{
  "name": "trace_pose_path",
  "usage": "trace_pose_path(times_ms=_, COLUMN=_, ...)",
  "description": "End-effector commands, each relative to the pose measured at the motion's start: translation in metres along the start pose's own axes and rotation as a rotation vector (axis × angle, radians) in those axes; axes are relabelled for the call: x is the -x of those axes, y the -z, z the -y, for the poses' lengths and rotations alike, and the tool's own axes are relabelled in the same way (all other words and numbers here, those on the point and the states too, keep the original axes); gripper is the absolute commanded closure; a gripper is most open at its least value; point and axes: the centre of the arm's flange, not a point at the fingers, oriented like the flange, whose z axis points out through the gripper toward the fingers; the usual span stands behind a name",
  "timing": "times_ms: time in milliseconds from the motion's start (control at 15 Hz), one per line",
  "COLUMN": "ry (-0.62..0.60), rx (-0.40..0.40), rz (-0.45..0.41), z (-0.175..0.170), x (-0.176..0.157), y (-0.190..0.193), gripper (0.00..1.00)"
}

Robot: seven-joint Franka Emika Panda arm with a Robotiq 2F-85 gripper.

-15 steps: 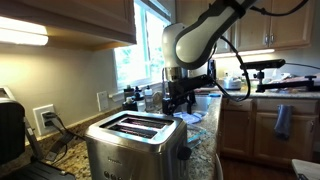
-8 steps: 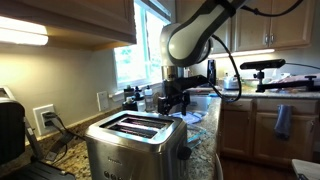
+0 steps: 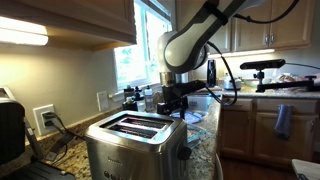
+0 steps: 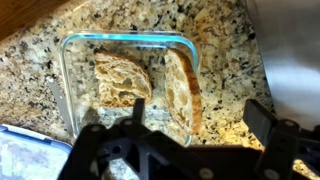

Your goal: Pick up one slice of bread from the glass bowl and put it in the toaster.

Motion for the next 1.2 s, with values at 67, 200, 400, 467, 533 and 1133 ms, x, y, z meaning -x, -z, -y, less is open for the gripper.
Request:
trace_pose_path(times_ms=67, ry=0.022, rx=-0.011, rz=0.01, z=-0.002, x=-0.007, y=-0.009, gripper=0.0)
trace_pose_path(times_ms=200, ry=0.025, rx=-0.007, rz=0.018, z=-0.002, x=-0.007, y=-0.013, gripper=0.0)
trace_pose_path(times_ms=400, ry=0.023, rx=-0.003, rz=0.023, z=-0.002, x=-0.007, y=-0.017, gripper=0.0)
trace_pose_path(times_ms=467, ry=0.022, rx=0.0, rz=0.025, z=-0.002, x=-0.007, y=-0.018, gripper=0.0)
trace_pose_path(times_ms=533, ry=0.021, rx=0.003, rz=0.026, z=-0.002, x=-0.007, y=-0.019, gripper=0.0)
trace_pose_path(times_ms=1133, ry=0.003, rx=0.036, rz=0.021, z=-0.008, x=-0.011, y=-0.025, gripper=0.0)
